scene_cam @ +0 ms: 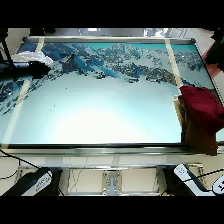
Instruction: Fold the shirts.
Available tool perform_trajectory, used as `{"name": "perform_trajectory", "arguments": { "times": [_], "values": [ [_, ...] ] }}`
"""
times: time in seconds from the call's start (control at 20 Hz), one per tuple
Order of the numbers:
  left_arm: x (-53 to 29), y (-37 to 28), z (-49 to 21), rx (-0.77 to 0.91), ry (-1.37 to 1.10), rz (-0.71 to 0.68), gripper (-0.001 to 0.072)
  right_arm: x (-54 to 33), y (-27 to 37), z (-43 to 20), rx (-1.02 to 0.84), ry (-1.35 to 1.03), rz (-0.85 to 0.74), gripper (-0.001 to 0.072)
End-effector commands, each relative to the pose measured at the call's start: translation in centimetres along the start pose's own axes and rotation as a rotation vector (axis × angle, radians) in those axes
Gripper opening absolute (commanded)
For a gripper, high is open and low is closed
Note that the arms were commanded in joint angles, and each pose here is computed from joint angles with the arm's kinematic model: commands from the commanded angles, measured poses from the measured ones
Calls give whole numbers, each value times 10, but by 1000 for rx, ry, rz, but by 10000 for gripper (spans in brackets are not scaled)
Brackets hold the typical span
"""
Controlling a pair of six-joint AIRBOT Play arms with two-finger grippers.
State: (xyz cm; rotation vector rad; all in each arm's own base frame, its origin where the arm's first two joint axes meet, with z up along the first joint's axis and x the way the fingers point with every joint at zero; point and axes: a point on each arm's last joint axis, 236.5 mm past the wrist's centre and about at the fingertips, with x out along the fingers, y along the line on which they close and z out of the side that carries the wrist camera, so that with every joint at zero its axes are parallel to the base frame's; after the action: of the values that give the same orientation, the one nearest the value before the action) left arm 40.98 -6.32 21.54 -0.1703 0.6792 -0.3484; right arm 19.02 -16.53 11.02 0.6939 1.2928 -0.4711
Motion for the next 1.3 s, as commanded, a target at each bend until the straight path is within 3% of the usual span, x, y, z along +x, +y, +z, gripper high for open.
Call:
{"name": "perform_trajectory", "arguments": {
  "times": [0.0, 0.05, 0.15, 0.25, 0.35, 0.5, 0.75, 0.8, 0.85, 0.9, 1.25],
  "values": [
    [0, 0, 0, 0, -1, 1, 17, 12, -38, -51, 113, 162, -105, 410],
    [0, 0, 0, 0, -1, 1, 17, 6, -38, -49, 129, 144, -107, 543],
    [0, 0, 0, 0, 0, 1, 17, -23, -26, -29, 130, 19, -92, 544],
    [0, 0, 0, 0, -1, 1, 17, -71, 12, 12, 51, -208, 22, 523],
    [0, 0, 0, 0, -1, 1, 18, -132, 100, 48, -107, -464, 338, 480],
    [0, 0, 0, 0, -1, 1, 18, -188, 214, 27, -450, -577, 731, 478],
    [0, 0, 0, -1, 0, 1, 18, -147, 276, -28, -828, -450, 682, 468],
    [0, 0, -1, -2, 4, -1, 18, -139, 282, -36, -873, -426, 662, 330],
    [0, -2, -6, -4, 25, -7, 18, -133, 286, -42, -909, -410, 645, 83],
    [-1, -4, -12, -4, 52, -15, 18, -129, 288, -45, -934, -404, 629, 13],
    [-1, -5, -19, -4, 78, -23, 18, -132, 292, -51, -951, -408, 636, 14]
  ]
}}
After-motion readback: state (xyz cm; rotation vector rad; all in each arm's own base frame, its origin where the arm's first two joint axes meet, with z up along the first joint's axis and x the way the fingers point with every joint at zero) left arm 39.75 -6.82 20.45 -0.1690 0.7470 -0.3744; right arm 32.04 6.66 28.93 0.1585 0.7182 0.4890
